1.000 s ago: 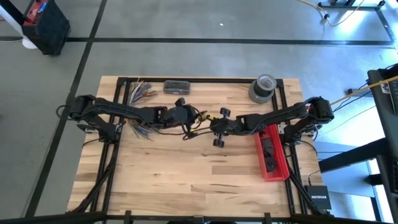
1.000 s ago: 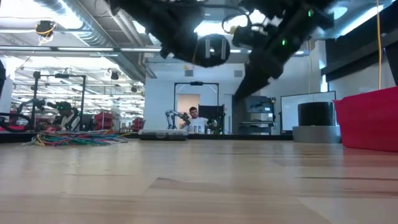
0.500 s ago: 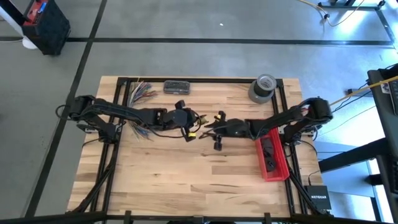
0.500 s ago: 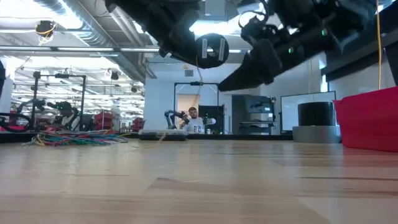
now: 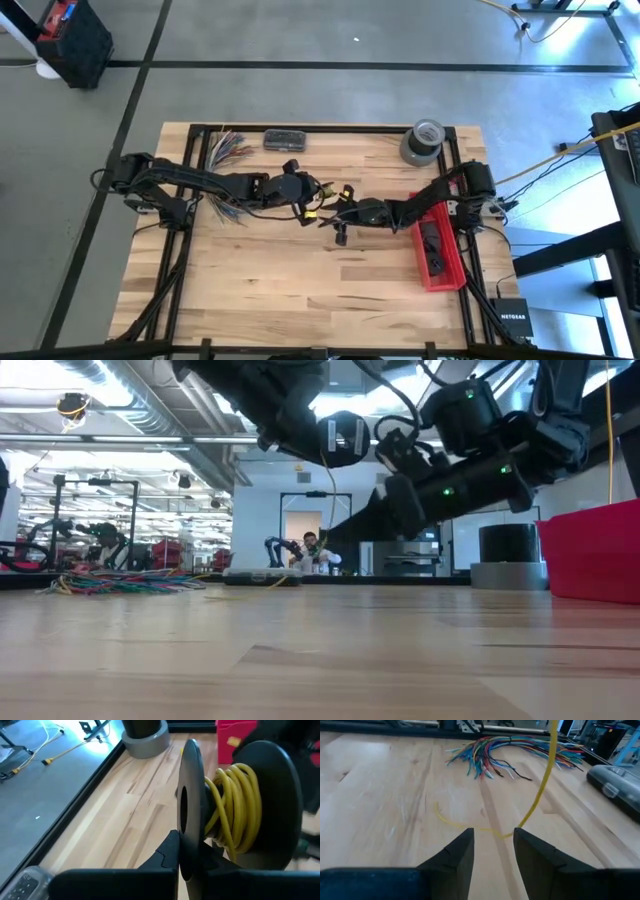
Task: Coil cords
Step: Coil the yellow wire onto the black spool
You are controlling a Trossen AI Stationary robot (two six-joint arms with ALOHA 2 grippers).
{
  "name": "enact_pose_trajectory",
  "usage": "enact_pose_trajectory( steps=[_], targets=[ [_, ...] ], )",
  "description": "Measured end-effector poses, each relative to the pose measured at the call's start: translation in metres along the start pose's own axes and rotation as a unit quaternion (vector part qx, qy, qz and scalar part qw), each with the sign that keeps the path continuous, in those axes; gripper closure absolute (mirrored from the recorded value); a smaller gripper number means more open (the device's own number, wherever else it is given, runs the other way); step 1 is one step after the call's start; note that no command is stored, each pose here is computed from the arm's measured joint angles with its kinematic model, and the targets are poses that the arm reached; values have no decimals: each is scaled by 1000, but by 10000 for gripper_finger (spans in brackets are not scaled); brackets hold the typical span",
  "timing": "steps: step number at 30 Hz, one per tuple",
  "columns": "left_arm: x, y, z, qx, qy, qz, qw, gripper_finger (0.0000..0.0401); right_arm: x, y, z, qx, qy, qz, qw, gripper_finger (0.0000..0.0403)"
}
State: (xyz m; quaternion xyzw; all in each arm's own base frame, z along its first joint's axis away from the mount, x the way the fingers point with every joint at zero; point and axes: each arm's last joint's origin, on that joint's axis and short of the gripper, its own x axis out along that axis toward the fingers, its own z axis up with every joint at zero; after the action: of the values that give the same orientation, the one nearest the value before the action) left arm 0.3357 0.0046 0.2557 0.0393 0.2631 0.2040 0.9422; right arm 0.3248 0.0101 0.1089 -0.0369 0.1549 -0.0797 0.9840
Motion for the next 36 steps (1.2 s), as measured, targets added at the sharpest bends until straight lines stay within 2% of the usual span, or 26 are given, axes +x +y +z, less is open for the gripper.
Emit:
enact_pose_trajectory(
  steps=[7, 13, 17, 21, 27, 32, 36],
  targets=[
    [0, -1, 1, 1, -3, -2, 1000, 401, 19, 5, -11, -5, 14, -2, 1000, 260],
    [0, -1, 0, 2, -3, -2, 1000, 401, 21, 4, -12, -5, 12, -33, 999, 260],
    [0, -1, 0, 3, -1, -2, 1000, 401, 21, 4, -12, -13, 11, -21, 1000, 265],
    [0, -1, 1, 4, -4, -2, 1000, 401, 21, 5, -11, -13, 10, -11, 1000, 299],
    [-2, 0, 0, 13, 1, -2, 1000, 401, 19, 4, -14, -35, 34, -19, 999, 391],
    [-21, 2, -3, 21, 35, 17, 999, 401, 1, -5, -1, -48, 63, -93, 993, 384],
    [-33, 0, -4, 32, 49, 25, 998, 401, -21, -15, 4, -34, 70, -113, 991, 397]
  ],
)
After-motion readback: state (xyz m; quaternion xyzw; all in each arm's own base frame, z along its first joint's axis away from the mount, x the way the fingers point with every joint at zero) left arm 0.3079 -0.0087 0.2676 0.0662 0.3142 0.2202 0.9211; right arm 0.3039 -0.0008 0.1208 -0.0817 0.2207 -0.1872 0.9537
